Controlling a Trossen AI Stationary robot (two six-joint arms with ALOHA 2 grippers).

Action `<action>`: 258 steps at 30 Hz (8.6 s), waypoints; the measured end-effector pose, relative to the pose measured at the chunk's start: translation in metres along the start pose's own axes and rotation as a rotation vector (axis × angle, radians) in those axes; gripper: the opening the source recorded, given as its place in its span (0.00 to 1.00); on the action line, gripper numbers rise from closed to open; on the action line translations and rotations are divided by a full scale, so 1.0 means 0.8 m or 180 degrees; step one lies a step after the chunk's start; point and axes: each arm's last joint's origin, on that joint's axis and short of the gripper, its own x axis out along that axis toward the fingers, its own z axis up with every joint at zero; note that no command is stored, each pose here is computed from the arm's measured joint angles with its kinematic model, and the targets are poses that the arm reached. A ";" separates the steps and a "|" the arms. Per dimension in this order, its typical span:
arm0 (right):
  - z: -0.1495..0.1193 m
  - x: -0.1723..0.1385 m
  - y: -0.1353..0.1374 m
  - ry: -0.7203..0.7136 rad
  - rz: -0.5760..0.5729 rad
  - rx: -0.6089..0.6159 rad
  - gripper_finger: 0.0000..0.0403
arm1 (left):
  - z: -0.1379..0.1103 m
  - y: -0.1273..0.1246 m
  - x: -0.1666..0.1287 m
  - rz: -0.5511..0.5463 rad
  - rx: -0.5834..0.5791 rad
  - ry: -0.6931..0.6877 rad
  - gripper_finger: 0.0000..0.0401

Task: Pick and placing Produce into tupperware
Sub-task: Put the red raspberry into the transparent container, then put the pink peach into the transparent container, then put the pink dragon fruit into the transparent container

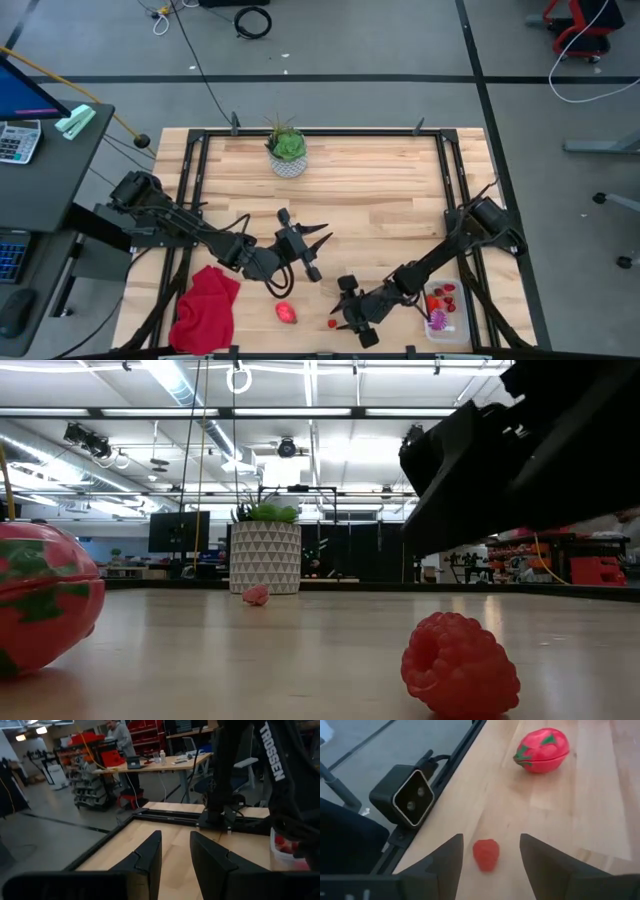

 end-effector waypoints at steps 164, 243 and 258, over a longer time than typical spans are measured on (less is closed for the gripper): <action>0.044 0.028 -0.270 -0.0036 -0.1814 0.0673 0.46 | 0.026 0.000 -0.093 0.1082 0.0311 -0.0012 0.17; -0.028 -0.273 0.150 0.2035 -0.1707 0.2540 0.26 | 0.021 0.000 -0.092 0.1088 0.0130 -0.0042 0.14; -0.024 -0.254 0.140 0.1987 -0.1696 0.2072 0.45 | 0.019 0.000 -0.092 0.1088 0.0108 -0.0046 0.14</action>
